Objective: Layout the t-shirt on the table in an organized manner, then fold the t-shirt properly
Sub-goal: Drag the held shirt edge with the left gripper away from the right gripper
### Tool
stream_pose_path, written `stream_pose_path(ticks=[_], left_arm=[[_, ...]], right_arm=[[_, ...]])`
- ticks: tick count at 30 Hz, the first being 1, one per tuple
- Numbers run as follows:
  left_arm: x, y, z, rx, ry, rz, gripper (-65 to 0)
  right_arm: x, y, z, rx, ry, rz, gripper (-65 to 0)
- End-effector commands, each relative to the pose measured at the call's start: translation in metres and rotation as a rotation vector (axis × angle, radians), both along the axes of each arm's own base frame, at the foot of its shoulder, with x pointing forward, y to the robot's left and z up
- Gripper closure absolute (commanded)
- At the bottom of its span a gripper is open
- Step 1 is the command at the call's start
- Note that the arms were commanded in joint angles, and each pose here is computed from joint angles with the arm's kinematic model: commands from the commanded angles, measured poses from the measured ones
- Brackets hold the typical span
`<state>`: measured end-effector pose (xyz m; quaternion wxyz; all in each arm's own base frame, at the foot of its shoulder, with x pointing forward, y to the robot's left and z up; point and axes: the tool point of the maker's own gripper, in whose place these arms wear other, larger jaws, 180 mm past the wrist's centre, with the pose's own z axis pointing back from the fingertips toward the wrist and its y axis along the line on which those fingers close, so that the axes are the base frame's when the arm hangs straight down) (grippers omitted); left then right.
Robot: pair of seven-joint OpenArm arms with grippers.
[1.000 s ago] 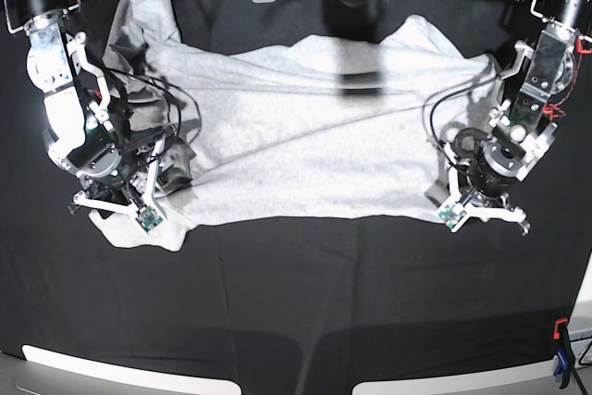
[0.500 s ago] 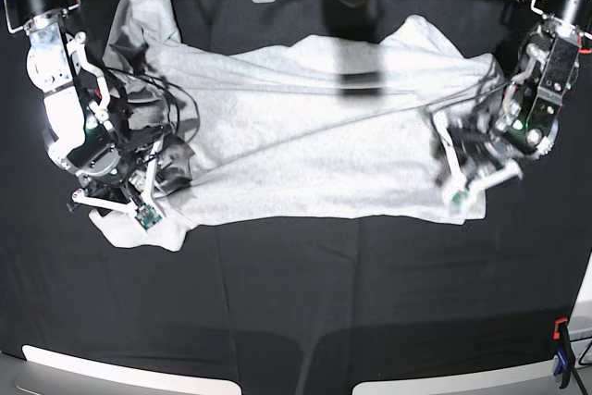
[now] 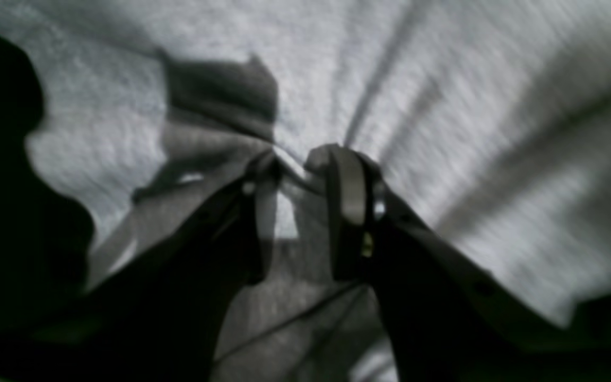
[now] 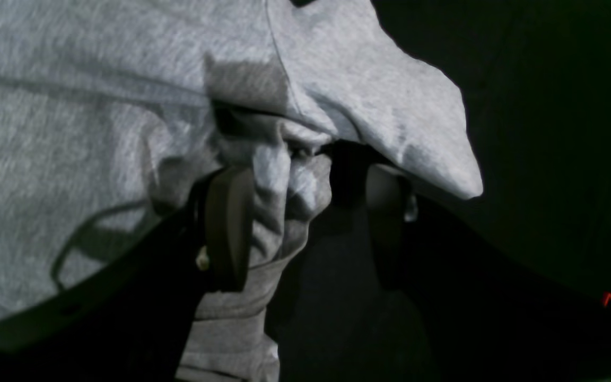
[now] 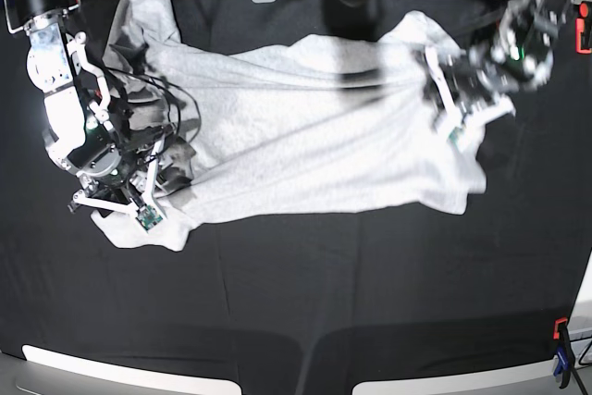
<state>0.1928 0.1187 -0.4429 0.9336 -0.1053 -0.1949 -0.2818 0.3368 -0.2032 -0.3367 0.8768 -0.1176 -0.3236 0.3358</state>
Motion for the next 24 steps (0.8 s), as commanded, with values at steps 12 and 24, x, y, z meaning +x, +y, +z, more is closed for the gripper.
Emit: stream_pose_path(ticks=[12, 24], left_arm=[[-0.068, -0.037, 0.034, -0.027, 0.026, -0.156, -15.9], [0.014, -0.045, 0.117, 0.017, -0.322, -0.152, -16.4]], right_arm=[[0.011, -0.002, 0.017, -0.001, -0.059, 0.005, -32.9], [0.011, -0.001, 0.017, 0.001, -0.062, 0.007, -32.9]])
